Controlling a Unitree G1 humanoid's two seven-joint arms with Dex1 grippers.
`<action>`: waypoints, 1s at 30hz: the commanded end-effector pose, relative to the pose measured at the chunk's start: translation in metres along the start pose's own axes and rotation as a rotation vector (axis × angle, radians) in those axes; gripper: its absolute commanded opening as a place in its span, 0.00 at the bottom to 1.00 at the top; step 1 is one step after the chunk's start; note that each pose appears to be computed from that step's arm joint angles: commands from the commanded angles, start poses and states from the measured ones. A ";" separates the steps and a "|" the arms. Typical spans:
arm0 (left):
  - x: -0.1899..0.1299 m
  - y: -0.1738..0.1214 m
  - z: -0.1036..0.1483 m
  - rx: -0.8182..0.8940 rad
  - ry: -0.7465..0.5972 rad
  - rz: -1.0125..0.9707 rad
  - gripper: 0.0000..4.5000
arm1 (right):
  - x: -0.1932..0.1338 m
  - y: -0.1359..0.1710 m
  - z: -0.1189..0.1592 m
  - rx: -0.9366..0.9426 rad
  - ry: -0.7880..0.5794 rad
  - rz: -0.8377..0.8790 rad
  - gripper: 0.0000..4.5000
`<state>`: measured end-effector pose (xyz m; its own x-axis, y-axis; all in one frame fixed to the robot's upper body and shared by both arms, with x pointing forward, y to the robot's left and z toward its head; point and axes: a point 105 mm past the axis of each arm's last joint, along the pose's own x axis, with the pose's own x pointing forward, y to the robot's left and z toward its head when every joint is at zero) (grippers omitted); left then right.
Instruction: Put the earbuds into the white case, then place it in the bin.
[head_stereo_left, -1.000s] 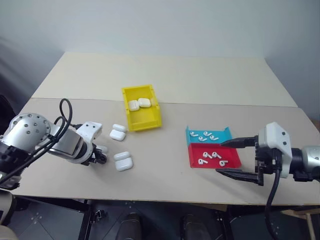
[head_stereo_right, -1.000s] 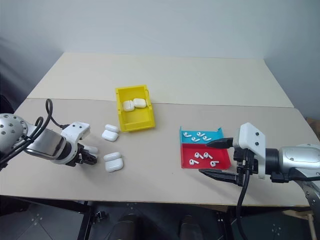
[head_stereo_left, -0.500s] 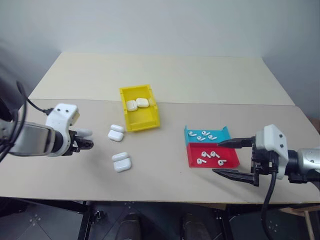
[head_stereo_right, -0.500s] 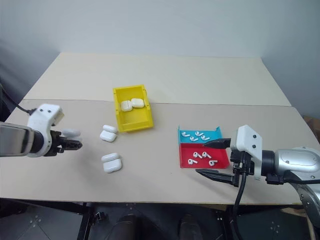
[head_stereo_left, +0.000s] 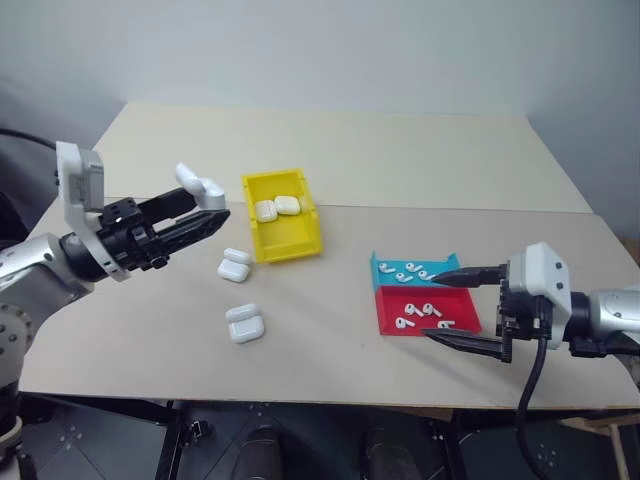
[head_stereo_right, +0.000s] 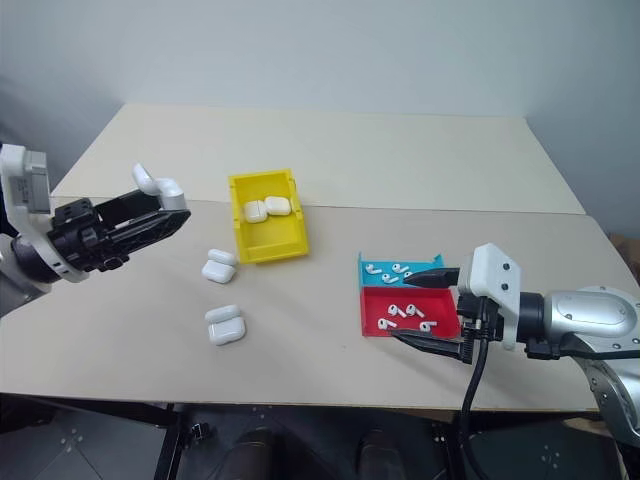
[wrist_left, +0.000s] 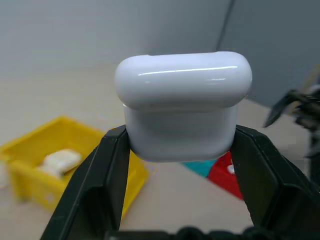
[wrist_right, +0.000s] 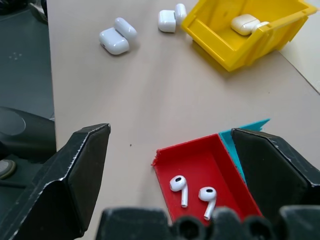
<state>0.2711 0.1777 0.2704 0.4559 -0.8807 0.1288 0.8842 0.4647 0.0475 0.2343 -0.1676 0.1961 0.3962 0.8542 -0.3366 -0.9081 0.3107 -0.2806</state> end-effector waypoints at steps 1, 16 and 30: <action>0.010 -0.019 0.001 0.074 -0.030 -0.256 0.61 | -0.005 -0.006 0.011 -0.037 0.022 -0.015 1.00; 0.033 -0.064 -0.039 0.152 -0.076 -0.663 0.61 | -0.011 -0.005 -0.012 -0.035 0.425 0.023 0.63; 0.043 -0.085 -0.051 0.155 -0.060 -0.792 0.61 | 0.015 -0.029 -0.052 -0.248 0.659 0.089 0.48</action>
<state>0.2261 0.0996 0.2156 -0.2864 -0.9559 0.0646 0.9363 -0.2650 0.2305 0.2693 -0.1853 0.1462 0.3728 0.4307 -0.8219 -0.9261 0.1175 -0.3585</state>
